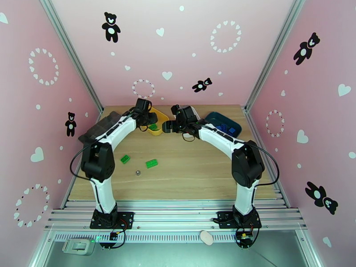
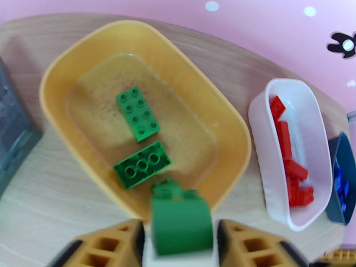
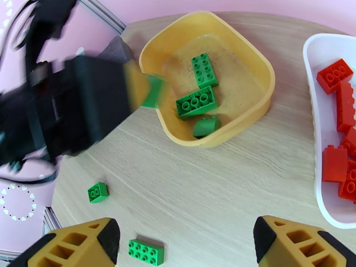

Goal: Sort the legos into containers by color

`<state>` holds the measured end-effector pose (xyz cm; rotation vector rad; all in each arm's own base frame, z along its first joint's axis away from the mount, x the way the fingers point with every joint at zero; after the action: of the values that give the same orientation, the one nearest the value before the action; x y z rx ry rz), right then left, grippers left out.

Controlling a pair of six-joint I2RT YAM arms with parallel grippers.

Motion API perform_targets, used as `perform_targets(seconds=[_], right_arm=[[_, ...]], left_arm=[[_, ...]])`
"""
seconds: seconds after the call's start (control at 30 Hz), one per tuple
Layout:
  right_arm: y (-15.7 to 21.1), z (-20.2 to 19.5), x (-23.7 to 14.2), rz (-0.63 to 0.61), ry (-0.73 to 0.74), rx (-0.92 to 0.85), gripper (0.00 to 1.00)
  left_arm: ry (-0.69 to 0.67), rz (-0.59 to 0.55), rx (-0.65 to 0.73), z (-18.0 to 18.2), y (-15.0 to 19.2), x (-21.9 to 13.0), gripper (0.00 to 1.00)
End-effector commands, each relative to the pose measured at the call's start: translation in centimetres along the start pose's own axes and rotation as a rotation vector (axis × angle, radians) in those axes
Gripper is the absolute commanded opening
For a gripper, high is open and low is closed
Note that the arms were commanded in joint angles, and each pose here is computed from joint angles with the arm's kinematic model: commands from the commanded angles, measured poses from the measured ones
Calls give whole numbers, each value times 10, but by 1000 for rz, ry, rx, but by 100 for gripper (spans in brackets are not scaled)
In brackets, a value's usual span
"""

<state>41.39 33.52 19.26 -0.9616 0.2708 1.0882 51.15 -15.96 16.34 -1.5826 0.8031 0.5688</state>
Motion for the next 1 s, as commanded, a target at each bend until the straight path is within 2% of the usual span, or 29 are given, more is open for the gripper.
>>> perform_targets(seconds=[0.0, 0.07, 0.2, 0.43, 0.7, 0.77, 0.9, 0.97], right_arm=[[0, 0, -18, -16, 10, -18, 85], [3, -2, -20, -13, 13, -20, 85], [9, -6, -21, -8, 20, -26, 85], [17, -10, -16, 5, 14, -37, 86], [29, -14, -13, 21, -3, -41, 86], [33, -14, -12, 26, -7, -41, 87], [42, -14, -8, 37, -24, -30, 89], [48, -12, -4, 44, -22, -34, 89]], left_arm=[[17, 5, -13, -5, -4, 4, 73], [20, 4, -20, -6, -3, 6, 77], [-6, -3, -20, -2, 2, -2, 78], [-105, -33, -61, 23, 25, -40, 84], [-244, 13, -96, 59, 79, -81, 88], [-288, 21, -118, 71, 93, -92, 92], [-350, 12, -214, 91, 119, -117, 98], [-363, 4, -271, 99, 133, -124, 98]])
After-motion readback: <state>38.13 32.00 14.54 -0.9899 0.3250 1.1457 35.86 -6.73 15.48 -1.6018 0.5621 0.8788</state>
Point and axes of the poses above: each hand's point on the last joint's axis, 136 mm out from that joint toward the fingers, its own x axis out along the fingers, its own z axis along the line the jaws close on, y = z × x, the point moved 1 cm from there along -x, back along the fingers, and after that the axes turned 13 degrees about x, right-handed, at the moved point
